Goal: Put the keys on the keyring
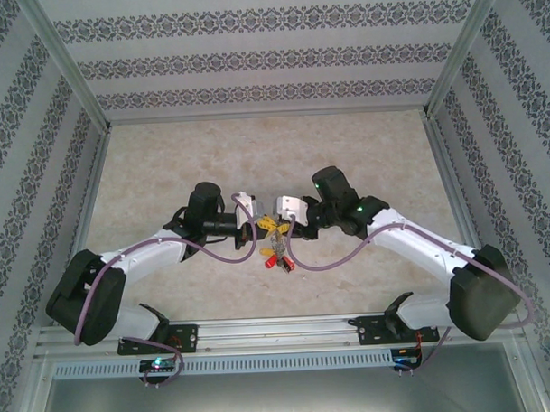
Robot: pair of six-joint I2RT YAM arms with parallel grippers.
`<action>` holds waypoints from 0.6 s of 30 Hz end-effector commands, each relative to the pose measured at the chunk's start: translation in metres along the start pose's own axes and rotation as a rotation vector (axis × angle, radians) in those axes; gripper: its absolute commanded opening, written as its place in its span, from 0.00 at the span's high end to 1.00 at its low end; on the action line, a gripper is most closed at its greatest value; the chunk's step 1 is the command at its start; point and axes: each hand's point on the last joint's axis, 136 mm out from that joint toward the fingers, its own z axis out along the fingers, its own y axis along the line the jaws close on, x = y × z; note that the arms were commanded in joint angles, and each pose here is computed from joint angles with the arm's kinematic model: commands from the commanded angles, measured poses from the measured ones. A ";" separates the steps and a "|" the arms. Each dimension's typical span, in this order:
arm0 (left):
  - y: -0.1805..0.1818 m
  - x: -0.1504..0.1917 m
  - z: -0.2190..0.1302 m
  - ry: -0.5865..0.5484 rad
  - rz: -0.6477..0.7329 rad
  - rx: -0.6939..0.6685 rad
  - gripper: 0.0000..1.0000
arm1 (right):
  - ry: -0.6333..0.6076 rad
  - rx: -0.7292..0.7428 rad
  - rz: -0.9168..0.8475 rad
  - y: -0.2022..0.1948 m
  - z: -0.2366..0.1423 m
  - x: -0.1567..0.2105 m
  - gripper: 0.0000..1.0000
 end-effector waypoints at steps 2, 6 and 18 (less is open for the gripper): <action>-0.003 -0.017 -0.002 -0.068 0.065 -0.019 1.00 | -0.103 0.093 0.002 -0.015 -0.019 -0.020 0.78; 0.002 -0.020 -0.003 -0.109 0.087 -0.055 1.00 | -0.096 0.088 0.011 -0.008 -0.021 -0.013 0.80; 0.001 -0.031 -0.003 -0.174 0.106 -0.043 1.00 | -0.082 0.017 0.037 -0.007 -0.010 -0.013 0.85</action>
